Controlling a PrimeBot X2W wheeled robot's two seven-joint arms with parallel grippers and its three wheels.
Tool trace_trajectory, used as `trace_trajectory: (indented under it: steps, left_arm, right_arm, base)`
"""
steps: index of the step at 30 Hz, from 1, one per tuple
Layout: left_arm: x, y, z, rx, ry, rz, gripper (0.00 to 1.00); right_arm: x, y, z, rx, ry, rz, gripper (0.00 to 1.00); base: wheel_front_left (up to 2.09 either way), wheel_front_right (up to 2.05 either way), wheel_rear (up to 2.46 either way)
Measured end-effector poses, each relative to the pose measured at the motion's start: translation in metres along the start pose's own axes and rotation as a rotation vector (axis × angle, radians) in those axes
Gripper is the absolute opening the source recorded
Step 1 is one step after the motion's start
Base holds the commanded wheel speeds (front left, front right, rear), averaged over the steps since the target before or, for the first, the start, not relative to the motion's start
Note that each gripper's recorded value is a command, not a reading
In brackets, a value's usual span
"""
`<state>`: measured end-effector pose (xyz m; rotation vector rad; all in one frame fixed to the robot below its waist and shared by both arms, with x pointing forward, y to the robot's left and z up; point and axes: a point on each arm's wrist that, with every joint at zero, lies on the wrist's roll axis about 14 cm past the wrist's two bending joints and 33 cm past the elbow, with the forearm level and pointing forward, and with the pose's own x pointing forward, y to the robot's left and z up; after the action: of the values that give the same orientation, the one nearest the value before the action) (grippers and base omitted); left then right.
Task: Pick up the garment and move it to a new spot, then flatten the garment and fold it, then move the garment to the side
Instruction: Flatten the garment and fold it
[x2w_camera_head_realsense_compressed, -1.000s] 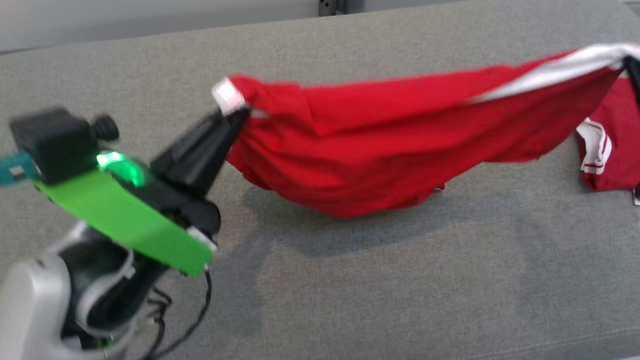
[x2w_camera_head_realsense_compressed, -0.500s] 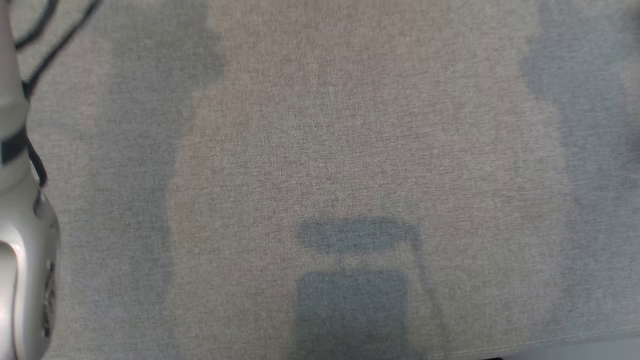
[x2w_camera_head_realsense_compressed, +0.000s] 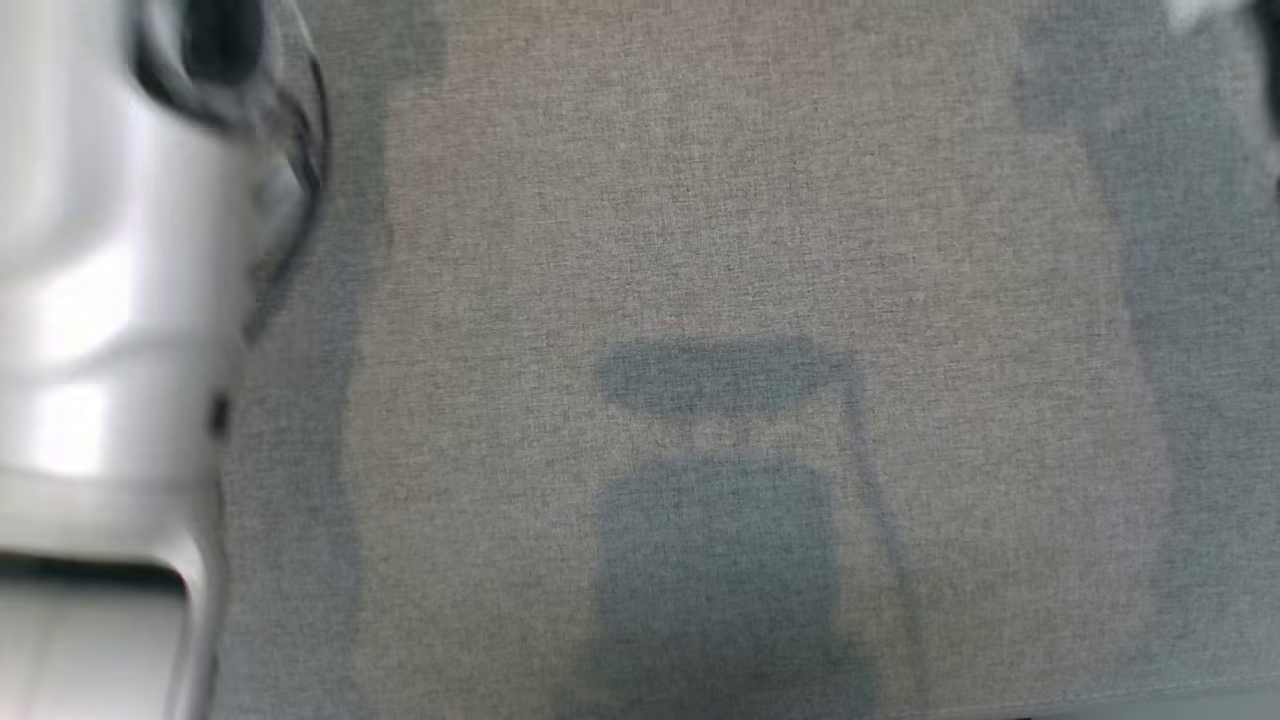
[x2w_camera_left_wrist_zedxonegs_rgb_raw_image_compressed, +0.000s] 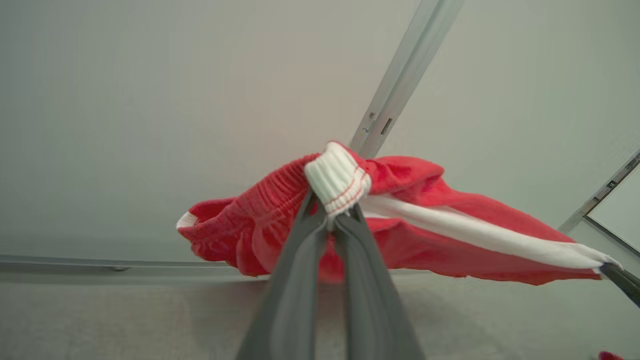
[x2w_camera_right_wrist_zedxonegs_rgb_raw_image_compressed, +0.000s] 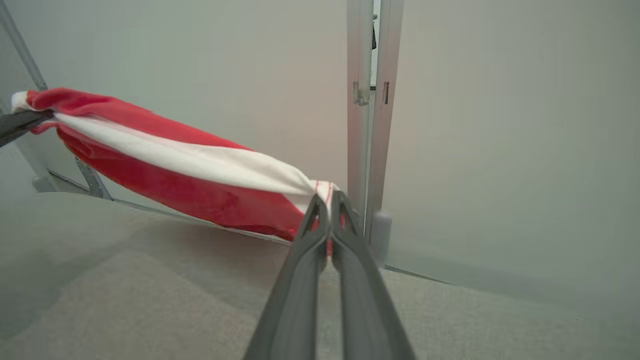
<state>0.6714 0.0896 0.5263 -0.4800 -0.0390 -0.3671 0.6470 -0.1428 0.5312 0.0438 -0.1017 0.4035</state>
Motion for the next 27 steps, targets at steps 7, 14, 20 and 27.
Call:
trace_trajectory:
  steps: [7,14,20,27]
  left_arm:
    - [-0.126,0.008,-0.105,-0.183,0.165,0.143,0.00]
    - [-0.235,-0.025,-0.131,-0.297,0.248,0.222,0.00]
    - [-0.338,-0.054,-0.145,-0.353,0.360,0.377,0.00]
    - [-0.365,-0.080,-0.107,-0.418,0.317,0.383,0.00]
  right_arm:
    - [-0.111,0.032,-0.083,0.157,0.237,0.020,0.00]
    - [-0.210,0.053,-0.093,0.217,0.344,-0.019,0.00]
    - [-0.301,0.070,-0.082,0.244,0.442,-0.079,0.00]
    - [-0.320,0.072,-0.032,0.221,0.370,-0.095,0.00]
  base:
    - [0.00,0.00,0.00]
    - [0.00,0.00,0.00]
    - [0.00,0.00,0.00]
    - [0.00,0.00,0.00]
